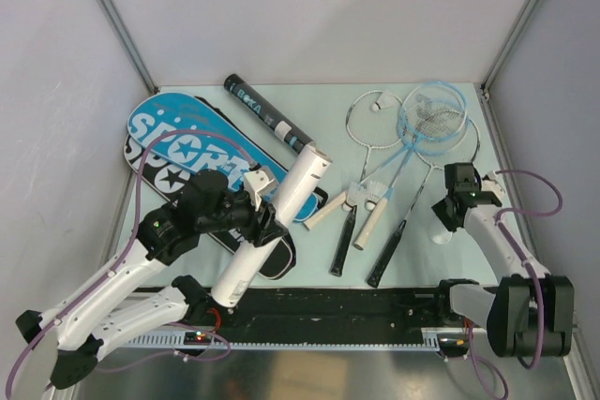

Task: Pack up the badminton gear
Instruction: Place the lid at the center of the board.

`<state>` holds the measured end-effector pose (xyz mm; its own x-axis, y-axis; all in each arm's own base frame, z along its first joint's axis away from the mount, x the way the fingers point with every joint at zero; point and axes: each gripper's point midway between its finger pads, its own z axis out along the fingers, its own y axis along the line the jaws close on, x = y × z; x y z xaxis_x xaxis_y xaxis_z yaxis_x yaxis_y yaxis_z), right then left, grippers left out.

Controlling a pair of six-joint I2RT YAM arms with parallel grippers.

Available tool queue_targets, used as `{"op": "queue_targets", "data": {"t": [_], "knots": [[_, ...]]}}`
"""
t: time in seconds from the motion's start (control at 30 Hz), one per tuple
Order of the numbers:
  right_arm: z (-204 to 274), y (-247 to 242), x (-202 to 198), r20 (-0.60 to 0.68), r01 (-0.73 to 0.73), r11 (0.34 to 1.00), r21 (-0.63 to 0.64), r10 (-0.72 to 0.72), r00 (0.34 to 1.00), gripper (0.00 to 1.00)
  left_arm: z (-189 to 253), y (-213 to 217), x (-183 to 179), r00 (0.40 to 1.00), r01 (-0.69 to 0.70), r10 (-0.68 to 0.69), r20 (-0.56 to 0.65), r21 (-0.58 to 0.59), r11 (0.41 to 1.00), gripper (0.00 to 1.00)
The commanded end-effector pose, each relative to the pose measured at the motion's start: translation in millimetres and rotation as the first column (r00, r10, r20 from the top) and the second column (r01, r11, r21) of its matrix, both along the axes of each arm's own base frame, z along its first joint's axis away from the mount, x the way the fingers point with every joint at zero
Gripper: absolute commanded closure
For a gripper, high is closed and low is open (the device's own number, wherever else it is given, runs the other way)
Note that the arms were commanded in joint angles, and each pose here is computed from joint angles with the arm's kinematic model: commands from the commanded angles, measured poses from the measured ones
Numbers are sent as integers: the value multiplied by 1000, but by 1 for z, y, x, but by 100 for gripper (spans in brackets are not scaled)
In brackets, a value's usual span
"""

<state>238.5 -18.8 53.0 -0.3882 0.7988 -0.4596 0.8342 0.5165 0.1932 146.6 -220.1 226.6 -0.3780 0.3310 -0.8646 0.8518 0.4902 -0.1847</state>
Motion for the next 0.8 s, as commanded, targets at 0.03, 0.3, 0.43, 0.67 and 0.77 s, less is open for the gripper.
{"op": "queue_targets", "data": {"t": [0.03,0.3,0.43,0.67,0.77], "knots": [[47,-6,19,172,-56,995,-81,69,983,59,17,-7,2,999,26,-23,49,-60,998,58],[119,98,65,476,-656,740,-152,636,608,56,19,-9,-2,998,47,-43,46,-69,997,57],[137,146,69,564,-815,553,-176,735,377,56,20,-10,-4,997,63,-60,42,-76,995,57],[131,198,77,575,-932,318,-171,801,168,55,21,-12,-7,997,77,-74,38,-83,994,57],[125,210,83,552,-949,253,-189,827,111,53,21,-12,-7,996,79,-76,38,-83,993,57]]}}
